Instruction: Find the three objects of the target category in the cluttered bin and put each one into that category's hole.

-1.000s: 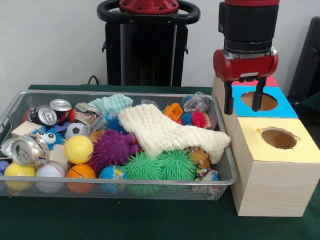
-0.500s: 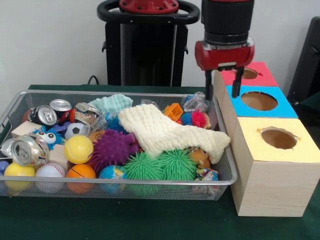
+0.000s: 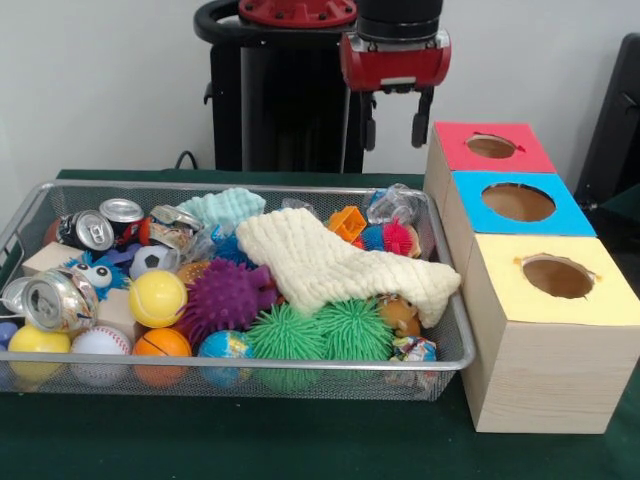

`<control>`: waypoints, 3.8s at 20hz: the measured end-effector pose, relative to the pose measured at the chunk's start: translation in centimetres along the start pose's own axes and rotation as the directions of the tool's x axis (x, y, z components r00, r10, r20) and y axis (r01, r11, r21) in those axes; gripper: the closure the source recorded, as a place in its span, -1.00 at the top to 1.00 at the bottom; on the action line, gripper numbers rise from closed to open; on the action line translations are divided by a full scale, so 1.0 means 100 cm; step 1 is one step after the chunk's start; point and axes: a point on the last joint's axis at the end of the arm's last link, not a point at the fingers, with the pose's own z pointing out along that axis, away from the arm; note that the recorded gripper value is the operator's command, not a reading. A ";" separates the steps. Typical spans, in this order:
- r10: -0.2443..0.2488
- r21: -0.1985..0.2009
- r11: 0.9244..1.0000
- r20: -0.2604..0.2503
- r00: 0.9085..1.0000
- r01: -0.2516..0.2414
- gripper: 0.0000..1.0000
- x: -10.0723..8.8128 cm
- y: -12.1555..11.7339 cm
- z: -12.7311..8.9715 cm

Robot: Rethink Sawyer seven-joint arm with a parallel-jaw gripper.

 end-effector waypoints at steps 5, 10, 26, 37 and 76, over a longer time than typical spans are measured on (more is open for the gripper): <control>-0.018 -0.002 1.000 -0.018 1.000 0.018 1.00 0.029 0.015 -0.004; -0.058 -0.006 0.998 -0.035 0.998 0.058 1.00 0.047 0.038 -0.003; -0.102 -0.034 0.994 -0.081 0.991 0.100 1.00 0.056 0.063 0.020; -0.092 -0.061 0.994 -0.123 0.988 0.085 1.00 0.058 0.062 0.043; -0.062 -0.076 0.996 -0.119 0.991 0.053 1.00 0.033 0.048 0.068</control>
